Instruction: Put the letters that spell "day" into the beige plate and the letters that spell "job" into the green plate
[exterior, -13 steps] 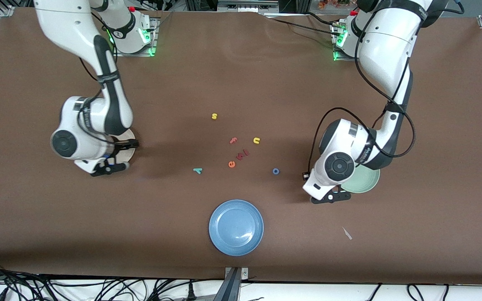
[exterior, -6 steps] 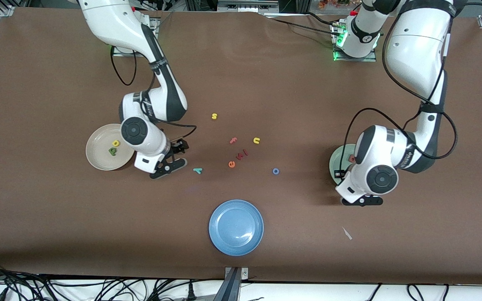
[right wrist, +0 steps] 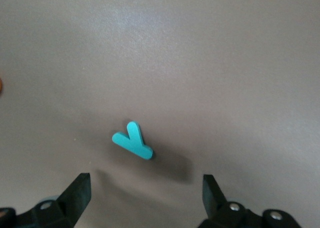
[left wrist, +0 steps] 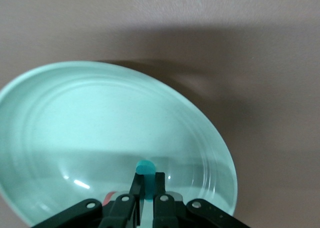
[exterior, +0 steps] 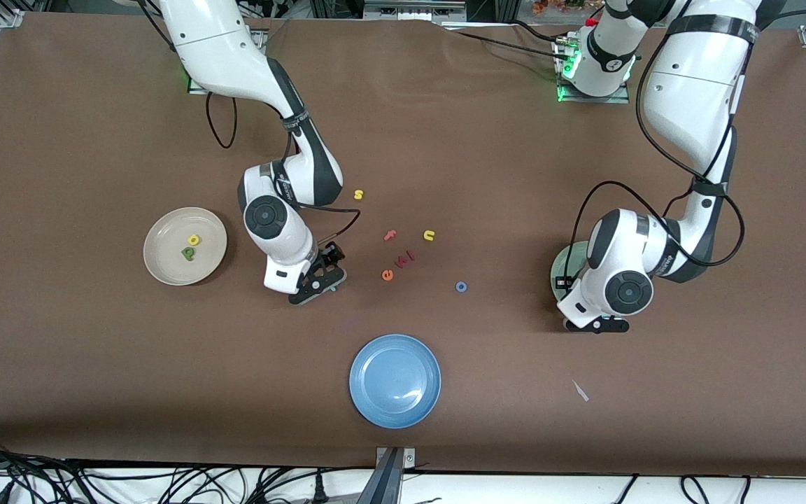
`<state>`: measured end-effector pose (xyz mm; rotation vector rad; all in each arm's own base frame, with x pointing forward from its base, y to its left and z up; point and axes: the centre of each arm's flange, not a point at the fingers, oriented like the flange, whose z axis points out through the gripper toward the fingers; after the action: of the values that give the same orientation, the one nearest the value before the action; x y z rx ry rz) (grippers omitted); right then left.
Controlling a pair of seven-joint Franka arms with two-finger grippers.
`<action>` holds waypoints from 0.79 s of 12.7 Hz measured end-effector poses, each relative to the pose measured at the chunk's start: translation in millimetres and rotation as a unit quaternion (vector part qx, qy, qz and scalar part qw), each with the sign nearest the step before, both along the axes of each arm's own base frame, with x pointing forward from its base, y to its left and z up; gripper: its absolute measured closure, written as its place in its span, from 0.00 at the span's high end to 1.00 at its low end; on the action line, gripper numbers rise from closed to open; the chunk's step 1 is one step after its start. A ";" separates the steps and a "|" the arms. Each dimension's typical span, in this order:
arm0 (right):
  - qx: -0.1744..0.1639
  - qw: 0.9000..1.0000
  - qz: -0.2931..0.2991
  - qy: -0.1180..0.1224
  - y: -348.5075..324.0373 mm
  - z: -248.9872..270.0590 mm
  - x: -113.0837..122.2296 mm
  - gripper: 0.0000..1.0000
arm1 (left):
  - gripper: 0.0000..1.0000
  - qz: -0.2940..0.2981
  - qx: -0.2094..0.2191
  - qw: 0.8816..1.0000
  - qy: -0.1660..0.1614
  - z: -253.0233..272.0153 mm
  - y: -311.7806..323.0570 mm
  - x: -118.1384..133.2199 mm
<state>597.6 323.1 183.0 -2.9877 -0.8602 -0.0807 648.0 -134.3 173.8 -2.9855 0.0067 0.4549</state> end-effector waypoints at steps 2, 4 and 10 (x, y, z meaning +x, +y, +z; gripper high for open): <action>-0.002 1.000 0.021 -0.009 -0.5 -8.1 1.0 0.96 | 0.11 -0.001 -0.002 1.000 -0.005 3.5 -0.6 -2.1; -0.001 0.999 0.031 -0.013 2.7 -11.0 1.1 0.93 | 0.22 -0.001 -0.003 1.000 -0.008 9.2 -1.1 -2.8; 0.005 0.999 0.046 -0.022 15.1 -7.1 6.1 0.82 | 0.93 -0.002 -0.021 0.999 -0.030 80.7 -16.6 -0.4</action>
<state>603.8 338.2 175.9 -2.9431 -0.9972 -0.1487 647.6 -150.9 254.5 -3.0378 0.0182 0.3677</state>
